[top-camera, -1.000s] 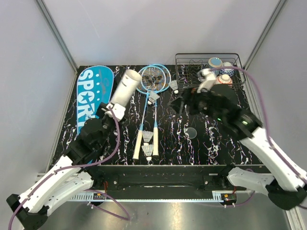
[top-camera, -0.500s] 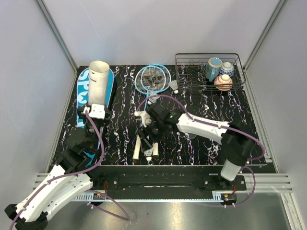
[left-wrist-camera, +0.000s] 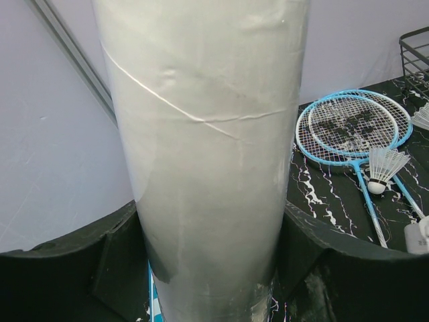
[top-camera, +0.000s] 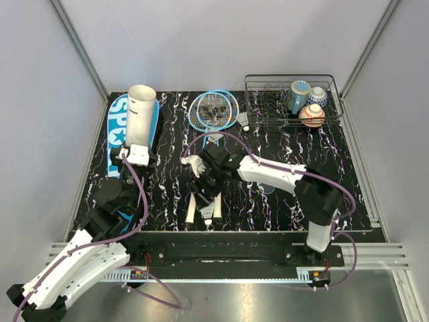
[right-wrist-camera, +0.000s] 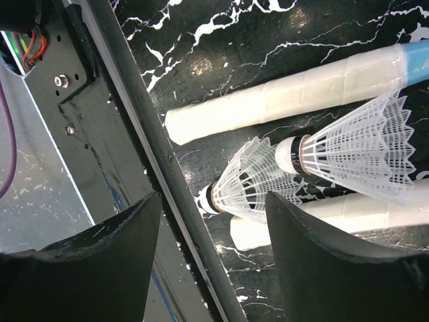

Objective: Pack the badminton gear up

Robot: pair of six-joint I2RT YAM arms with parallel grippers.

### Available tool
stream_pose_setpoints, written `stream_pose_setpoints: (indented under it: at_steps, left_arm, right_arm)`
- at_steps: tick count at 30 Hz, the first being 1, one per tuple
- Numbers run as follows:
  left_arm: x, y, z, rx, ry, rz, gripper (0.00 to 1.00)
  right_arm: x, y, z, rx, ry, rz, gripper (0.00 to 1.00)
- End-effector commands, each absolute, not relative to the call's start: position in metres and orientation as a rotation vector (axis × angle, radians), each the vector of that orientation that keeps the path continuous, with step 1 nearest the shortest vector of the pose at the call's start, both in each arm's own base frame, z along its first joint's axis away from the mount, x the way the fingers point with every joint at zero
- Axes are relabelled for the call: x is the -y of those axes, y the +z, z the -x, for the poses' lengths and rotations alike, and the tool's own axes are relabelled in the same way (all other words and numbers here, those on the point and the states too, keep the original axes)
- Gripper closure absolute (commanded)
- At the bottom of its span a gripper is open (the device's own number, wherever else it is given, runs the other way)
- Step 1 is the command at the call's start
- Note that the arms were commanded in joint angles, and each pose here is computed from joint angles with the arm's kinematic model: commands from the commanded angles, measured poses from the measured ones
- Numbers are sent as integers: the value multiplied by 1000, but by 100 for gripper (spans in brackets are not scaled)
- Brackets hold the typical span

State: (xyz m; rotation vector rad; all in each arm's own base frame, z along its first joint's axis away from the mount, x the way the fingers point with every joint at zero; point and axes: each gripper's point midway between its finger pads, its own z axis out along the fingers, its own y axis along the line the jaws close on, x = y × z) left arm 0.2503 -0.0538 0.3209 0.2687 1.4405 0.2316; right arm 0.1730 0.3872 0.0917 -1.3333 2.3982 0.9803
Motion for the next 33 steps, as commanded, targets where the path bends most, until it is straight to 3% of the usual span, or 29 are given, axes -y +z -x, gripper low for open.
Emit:
stream_pose_setpoints:
  at_steps: [1,9,14,16,20,22,26,30,33]
  left_arm:
    - [56,336,-251,-1390,197,-237,84]
    - [61,334,-254,-1396,194,-255,84]
    - [62,333,-254,-1400,194,-261,84]
    - [62,333,-254,-1399,192,-259,84]
    - [63,333,-254,-1397,183,-262,85]
    - [63,333,-253,-1398,180,-264,85]
    - [75,334,-252,-1380,124,-309,85]
    - [102,331,-248,-1353,13,-438,86]
    - [138,324,-243,-1325,-102,-614,86]
  right_arm:
    - [-391,84,-178,-2377,960,1411,32]
    - [-393,75,-154,-2403,1137,1488,48]
    - [-397,76,-142,-2427,1234,1494,76]
    - [-397,74,-137,-2439,1260,1498,80]
    - [-398,75,-131,-2465,1288,1479,100]
    - [-403,88,-127,-2455,1350,1432,100]
    - [-404,166,-144,-2235,1390,1256,100]
    - [-357,225,-224,-2156,1297,761,100]
    - [-293,250,-274,-2124,1051,334,100]
